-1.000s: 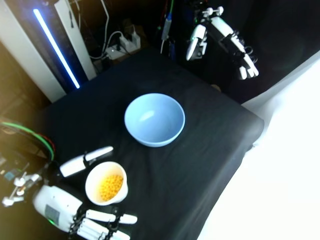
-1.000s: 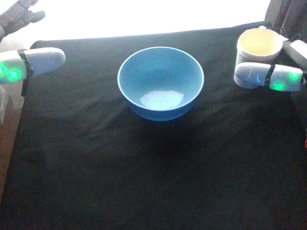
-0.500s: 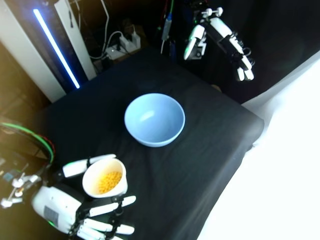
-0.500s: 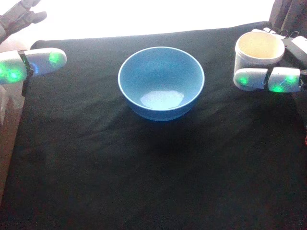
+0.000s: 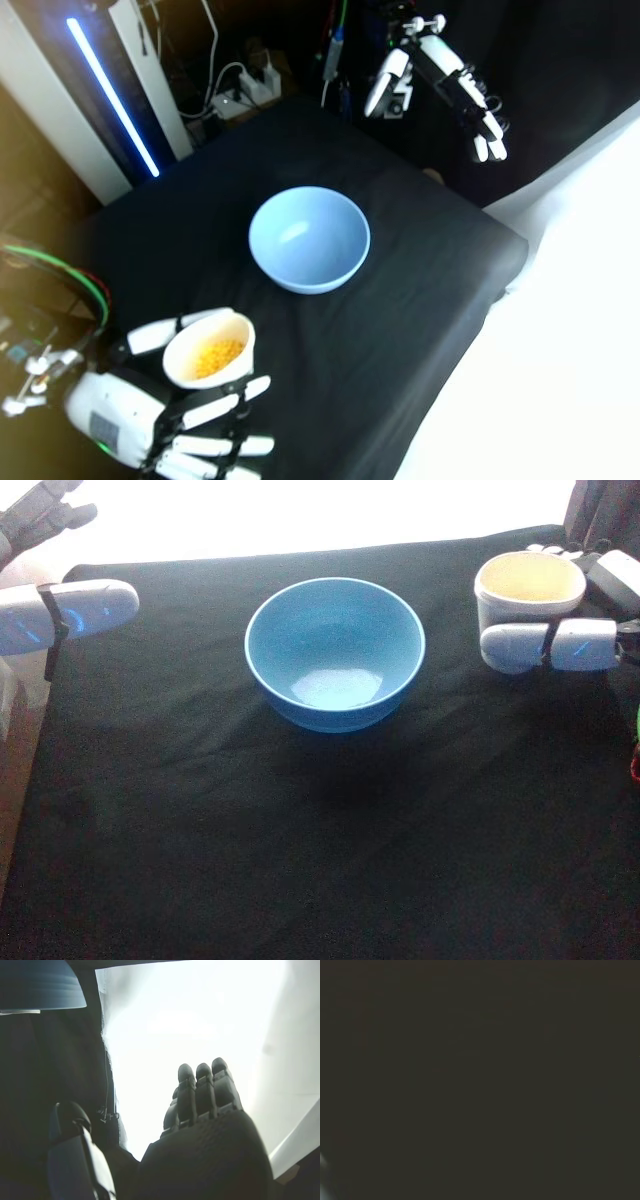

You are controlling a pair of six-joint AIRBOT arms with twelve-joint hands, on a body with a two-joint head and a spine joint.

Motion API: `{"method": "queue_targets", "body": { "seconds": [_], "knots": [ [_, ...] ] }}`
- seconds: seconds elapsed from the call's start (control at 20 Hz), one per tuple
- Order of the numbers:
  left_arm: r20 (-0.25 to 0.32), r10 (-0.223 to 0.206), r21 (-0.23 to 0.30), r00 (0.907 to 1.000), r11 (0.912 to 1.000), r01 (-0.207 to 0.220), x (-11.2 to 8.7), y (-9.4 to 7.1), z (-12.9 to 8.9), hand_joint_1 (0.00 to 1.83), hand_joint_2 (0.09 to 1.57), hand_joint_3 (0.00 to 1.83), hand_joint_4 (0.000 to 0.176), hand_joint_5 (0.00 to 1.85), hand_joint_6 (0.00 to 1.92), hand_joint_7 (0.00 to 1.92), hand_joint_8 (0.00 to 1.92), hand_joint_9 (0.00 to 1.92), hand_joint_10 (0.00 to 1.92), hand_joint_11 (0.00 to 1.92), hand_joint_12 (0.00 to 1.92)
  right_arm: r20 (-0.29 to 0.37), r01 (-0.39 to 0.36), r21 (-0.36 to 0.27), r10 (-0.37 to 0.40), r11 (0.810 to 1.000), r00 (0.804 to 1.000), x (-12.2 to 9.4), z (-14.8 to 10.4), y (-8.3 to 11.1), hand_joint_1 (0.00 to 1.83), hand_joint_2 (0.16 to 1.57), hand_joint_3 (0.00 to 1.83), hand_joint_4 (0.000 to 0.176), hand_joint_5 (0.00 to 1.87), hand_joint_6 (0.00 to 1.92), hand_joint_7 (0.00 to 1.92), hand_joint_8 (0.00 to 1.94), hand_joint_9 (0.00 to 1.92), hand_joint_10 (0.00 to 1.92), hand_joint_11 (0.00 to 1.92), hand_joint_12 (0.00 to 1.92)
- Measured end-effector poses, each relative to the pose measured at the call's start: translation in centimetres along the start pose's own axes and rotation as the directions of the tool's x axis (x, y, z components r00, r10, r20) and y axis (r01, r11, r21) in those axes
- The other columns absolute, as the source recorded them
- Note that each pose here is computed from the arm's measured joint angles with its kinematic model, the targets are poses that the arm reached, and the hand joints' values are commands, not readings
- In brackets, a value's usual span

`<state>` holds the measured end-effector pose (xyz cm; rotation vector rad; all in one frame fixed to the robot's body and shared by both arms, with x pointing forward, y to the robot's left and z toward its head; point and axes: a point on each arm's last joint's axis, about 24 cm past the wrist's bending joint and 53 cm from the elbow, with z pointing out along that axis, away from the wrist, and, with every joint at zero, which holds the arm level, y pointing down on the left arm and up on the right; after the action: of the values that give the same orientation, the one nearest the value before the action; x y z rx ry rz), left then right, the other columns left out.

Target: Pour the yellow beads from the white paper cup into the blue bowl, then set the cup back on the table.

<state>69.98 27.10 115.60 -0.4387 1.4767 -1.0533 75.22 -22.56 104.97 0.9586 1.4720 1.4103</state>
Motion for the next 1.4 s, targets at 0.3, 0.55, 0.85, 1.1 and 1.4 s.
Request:
{"method": "queue_targets", "body": {
  "seconds": [0.3, 0.55, 0.85, 1.1, 1.4],
  "knots": [
    [0.004, -0.003, -0.002, 1.0, 1.0, 0.003, -0.1, 0.0, 0.0, 0.51, 0.8, 0.0, 0.093, 0.03, 0.0, 0.3, 0.0, 0.17, 0.0, 0.11, 0.11, -0.053, 0.053, -0.037, -0.055, 0.998, 0.997, 0.5, 0.1, 2.6, 1.18, 0.97, 0.0, 0.0, 1.48, 0.04, 0.85, 0.01, 0.48, 0.01, 0.0, 0.69],
    [0.004, -0.004, -0.003, 1.0, 1.0, 0.004, -0.1, 0.1, 0.0, 0.52, 0.8, 0.0, 0.058, 0.0, 0.0, 0.28, 0.0, 0.15, 0.0, 0.12, 0.13, -0.086, 0.086, -0.113, -0.096, 0.99, 0.992, 0.8, 0.3, 5.9, 1.14, 1.03, 0.0, 0.0, 1.19, 0.62, 0.99, 0.0, 0.84, 0.02, 0.23, 1.22],
    [0.003, -0.016, -0.007, 0.9999, 0.9999, 0.016, 0.3, 0.3, 0.0, 0.54, 0.82, 0.0, 0.07, 0.0, 0.0, 0.31, 0.0, 0.16, 0.01, 0.08, 0.13, -0.106, 0.104, -0.13, -0.118, 0.986, 0.987, 1.4, 0.9, 7.4, 1.26, 1.06, 0.0, 0.0, 1.36, 0.2, 0.97, 1.05, 0.95, 0.1, 0.14, 1.6],
    [-0.001, -0.016, -0.011, 0.9999, 0.9998, 0.016, 0.5, 0.4, 0.1, 0.54, 0.82, 0.0, 0.072, 0.0, 0.0, 0.3, 0.01, 0.15, 0.0, 0.08, 0.13, -0.148, 0.145, -0.21, -0.178, 0.967, 0.973, 2.9, 1.9, 10.9, 1.24, 1.04, 0.0, 0.0, 1.35, 0.31, 1.01, 0.76, 0.99, 0.1, 0.24, 1.44],
    [-0.008, -0.008, -0.008, 0.9999, 0.9999, 0.008, 0.6, 0.4, 0.1, 0.54, 0.83, 0.0, 0.043, 0.0, 0.0, 0.29, 0.0, 0.15, 0.0, 0.09, 0.14, -0.177, 0.2, -0.218, -0.24, 0.955, 0.954, 3.9, 2.8, 12.0, 1.26, 1.06, 0.0, 0.0, 1.33, 0.31, 0.97, 1.04, 1.04, 0.09, 0.31, 1.44]
  ]
}}
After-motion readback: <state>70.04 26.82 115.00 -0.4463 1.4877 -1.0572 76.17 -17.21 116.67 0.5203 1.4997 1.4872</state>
